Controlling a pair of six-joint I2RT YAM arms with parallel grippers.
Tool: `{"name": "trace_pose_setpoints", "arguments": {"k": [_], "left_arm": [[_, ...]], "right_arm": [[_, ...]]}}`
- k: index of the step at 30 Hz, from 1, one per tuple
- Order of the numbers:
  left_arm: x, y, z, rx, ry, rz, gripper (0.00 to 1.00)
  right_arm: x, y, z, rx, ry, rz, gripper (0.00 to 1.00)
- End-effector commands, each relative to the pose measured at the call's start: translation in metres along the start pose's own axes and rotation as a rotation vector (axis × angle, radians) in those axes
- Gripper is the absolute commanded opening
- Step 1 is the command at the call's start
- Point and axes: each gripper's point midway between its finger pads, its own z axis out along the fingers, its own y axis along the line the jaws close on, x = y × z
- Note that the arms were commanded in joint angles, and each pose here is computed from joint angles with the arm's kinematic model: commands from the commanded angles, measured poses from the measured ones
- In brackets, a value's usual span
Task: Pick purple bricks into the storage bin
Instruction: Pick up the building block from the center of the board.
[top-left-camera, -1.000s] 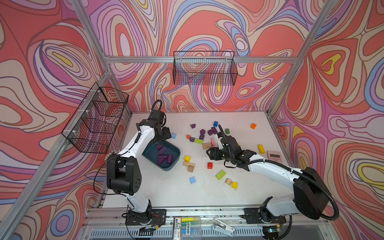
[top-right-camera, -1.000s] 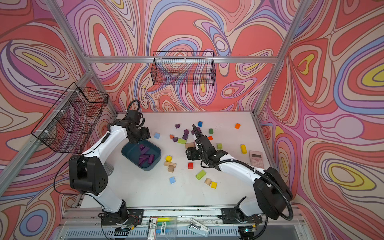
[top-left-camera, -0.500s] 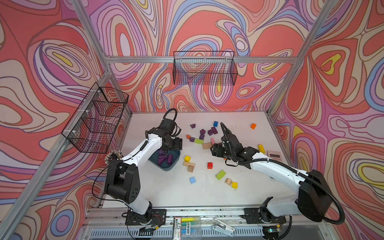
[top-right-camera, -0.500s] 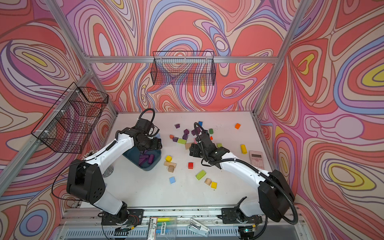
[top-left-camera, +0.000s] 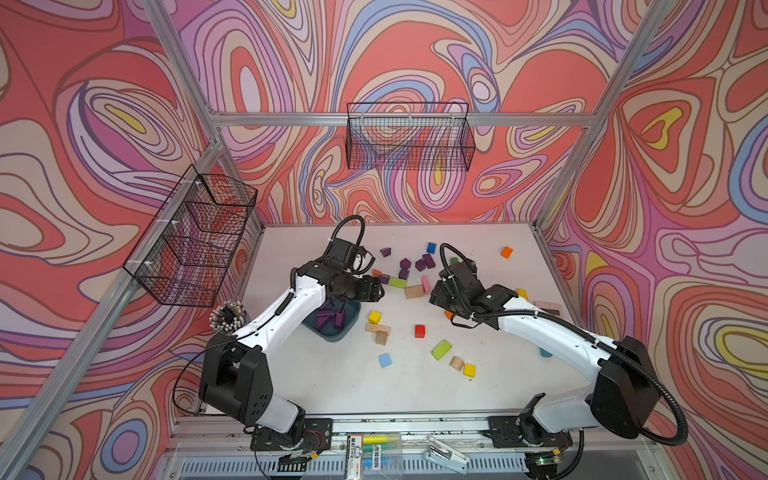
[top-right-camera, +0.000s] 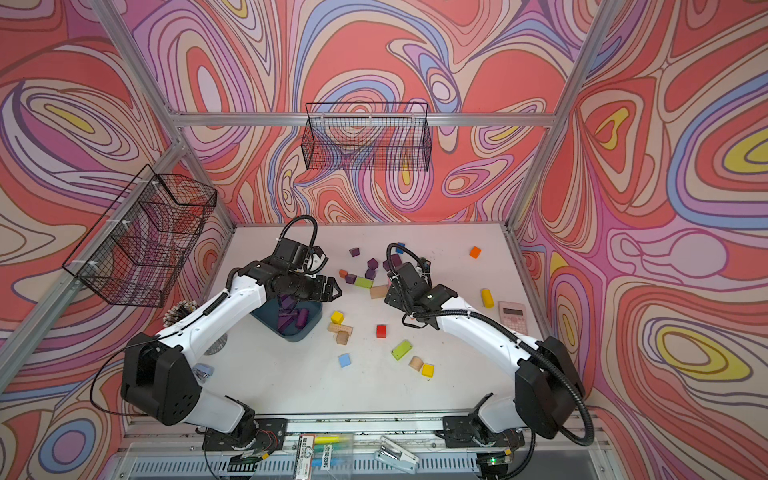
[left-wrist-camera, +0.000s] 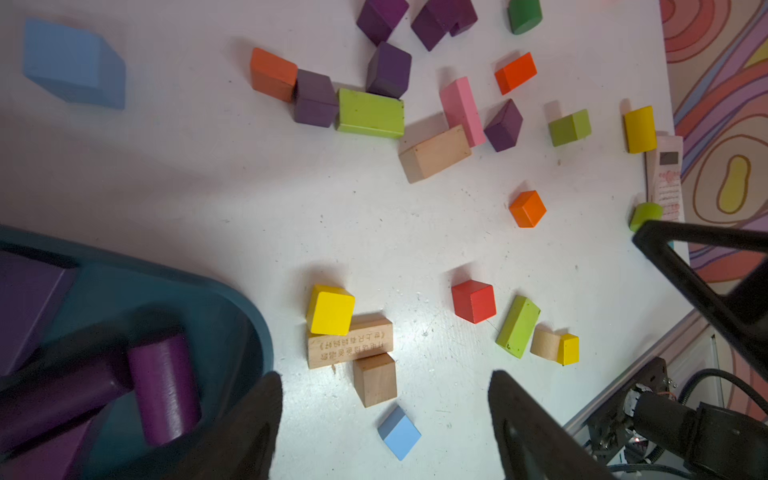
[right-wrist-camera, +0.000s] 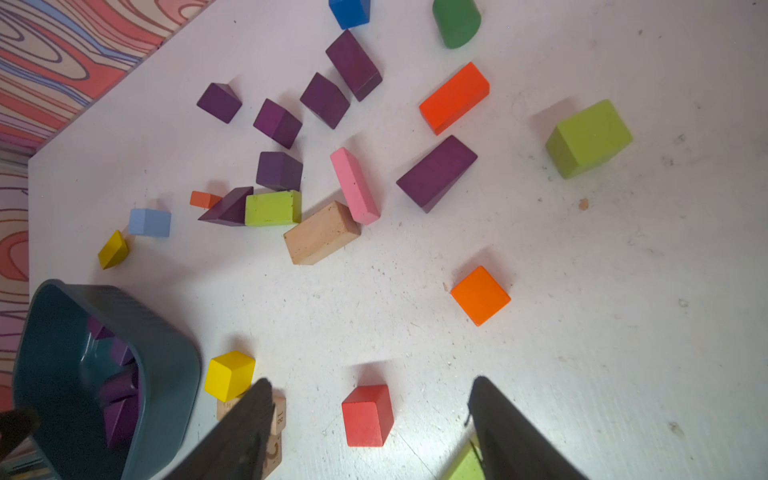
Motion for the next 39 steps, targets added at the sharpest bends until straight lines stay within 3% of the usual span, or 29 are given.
{"name": "trace_pose_setpoints", "arguments": {"k": [1, 10, 22, 30, 39], "left_arm": [[-0.003, -0.008, -0.010, 0.015, -0.045, 0.058, 0.81], [-0.009, -0.001, -0.023, -0.028, -0.142, 0.100, 0.82], [-0.010, 0.036, -0.015, -0.229, -0.112, 0.042, 0.81], [-0.009, 0.035, -0.012, -0.208, -0.139, 0.071, 0.81], [-0.010, 0.024, -0.011, -0.136, -0.176, 0.100, 0.79]], "right_arm": [[-0.009, -0.013, 0.004, 0.102, -0.033, 0.089, 0.78], [-0.017, -0.008, 0.018, 0.169, -0.054, 0.156, 0.76], [0.007, -0.016, 0.040, 0.121, -0.018, 0.255, 0.76], [0.023, -0.038, 0.044, 0.167, -0.008, 0.273, 0.75], [-0.008, -0.026, 0.044, 0.246, -0.087, 0.202, 0.75]]}}
